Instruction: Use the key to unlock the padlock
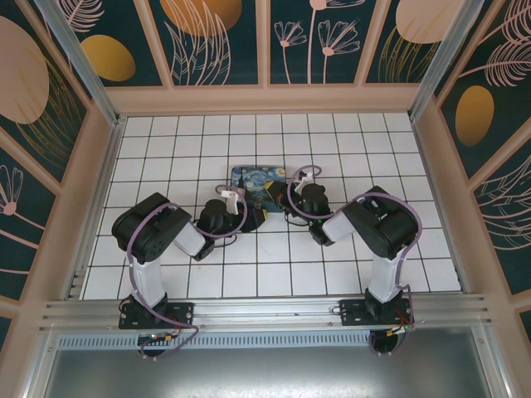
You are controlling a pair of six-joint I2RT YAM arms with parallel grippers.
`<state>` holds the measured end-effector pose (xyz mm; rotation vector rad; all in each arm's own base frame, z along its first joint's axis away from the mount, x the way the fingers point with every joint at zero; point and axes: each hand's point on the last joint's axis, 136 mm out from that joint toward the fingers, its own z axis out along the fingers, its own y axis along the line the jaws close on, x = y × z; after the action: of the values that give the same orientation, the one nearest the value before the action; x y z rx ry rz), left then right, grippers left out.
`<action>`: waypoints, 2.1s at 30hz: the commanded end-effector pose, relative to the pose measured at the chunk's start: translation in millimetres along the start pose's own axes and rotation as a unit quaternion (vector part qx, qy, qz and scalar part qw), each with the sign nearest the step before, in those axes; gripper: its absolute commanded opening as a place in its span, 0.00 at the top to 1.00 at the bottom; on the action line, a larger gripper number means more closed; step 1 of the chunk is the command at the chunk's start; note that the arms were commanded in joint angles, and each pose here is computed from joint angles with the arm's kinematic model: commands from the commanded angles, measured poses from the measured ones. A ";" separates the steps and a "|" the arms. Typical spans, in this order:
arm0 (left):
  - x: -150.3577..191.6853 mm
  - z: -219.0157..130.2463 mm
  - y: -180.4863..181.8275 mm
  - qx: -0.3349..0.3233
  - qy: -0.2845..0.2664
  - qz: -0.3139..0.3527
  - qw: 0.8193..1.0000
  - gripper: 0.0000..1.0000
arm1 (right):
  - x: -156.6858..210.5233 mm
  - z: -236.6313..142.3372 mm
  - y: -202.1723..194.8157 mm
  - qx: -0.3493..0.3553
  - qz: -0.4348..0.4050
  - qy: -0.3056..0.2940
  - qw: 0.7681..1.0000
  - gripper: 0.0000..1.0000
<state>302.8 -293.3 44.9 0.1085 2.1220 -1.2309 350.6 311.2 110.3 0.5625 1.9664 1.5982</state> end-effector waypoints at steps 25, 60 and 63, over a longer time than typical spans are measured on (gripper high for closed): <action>3.2 18.6 26.7 -0.081 0.029 0.019 0.996 0.84 | 2.9 5.6 4.1 -0.012 0.008 0.011 1.000 1.00; 10.8 11.4 -54.7 0.059 0.142 -0.063 0.986 1.00 | 87.0 -124.9 11.5 0.006 -0.092 0.032 0.995 1.00; 9.0 9.5 -61.2 0.071 0.143 -0.066 0.985 1.00 | 91.7 -126.2 3.5 0.008 -0.090 0.038 0.995 1.00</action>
<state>280.3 -327.8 54.1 0.1798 2.3817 -1.4161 197.4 273.8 107.9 0.3021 2.1034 1.4634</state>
